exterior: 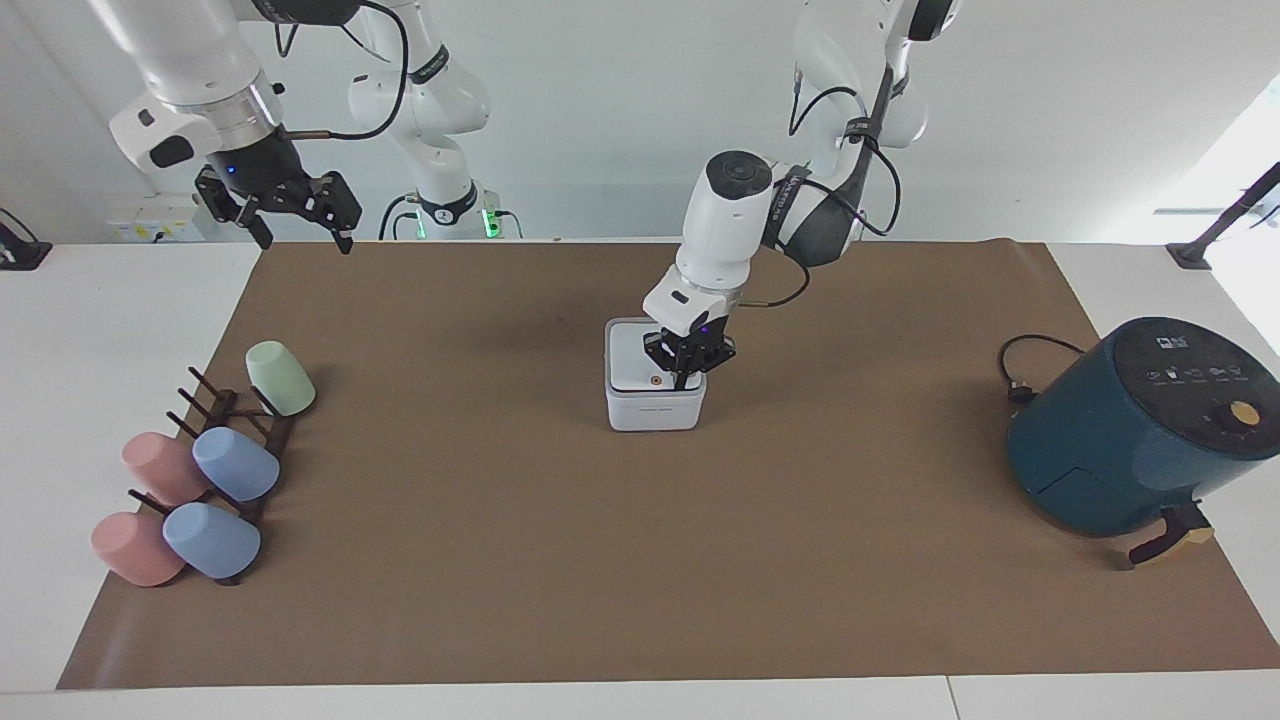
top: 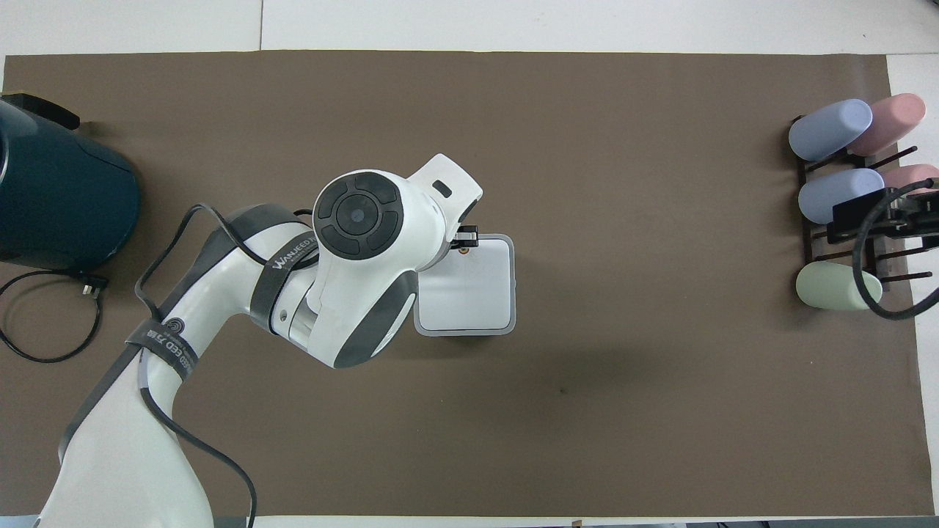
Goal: Close trash can lid
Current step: 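Push the trash can lid down over the opening with the left gripper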
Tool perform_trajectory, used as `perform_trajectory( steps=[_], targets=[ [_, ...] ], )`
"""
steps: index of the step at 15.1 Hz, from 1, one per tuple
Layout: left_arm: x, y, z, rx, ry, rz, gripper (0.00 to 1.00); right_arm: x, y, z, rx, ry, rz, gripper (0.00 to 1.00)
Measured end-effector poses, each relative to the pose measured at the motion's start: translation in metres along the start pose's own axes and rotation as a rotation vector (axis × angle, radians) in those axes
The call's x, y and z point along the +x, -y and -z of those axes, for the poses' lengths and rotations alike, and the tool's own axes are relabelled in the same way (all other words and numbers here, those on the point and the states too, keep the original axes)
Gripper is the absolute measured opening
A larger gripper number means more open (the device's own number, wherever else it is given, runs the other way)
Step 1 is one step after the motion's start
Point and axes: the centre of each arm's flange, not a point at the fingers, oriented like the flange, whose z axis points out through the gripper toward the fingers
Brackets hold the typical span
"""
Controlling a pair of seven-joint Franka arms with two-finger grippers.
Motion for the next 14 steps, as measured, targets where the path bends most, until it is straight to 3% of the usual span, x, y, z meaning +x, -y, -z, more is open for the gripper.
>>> perform_trajectory(
  steps=[14],
  targets=[
    [-0.0003, -0.0026, -0.0024, -0.006, -0.007, -0.022, 0.01, 0.0000, 0.0000, 0.0000, 0.000, 0.000, 0.000, 1.00]
  ],
)
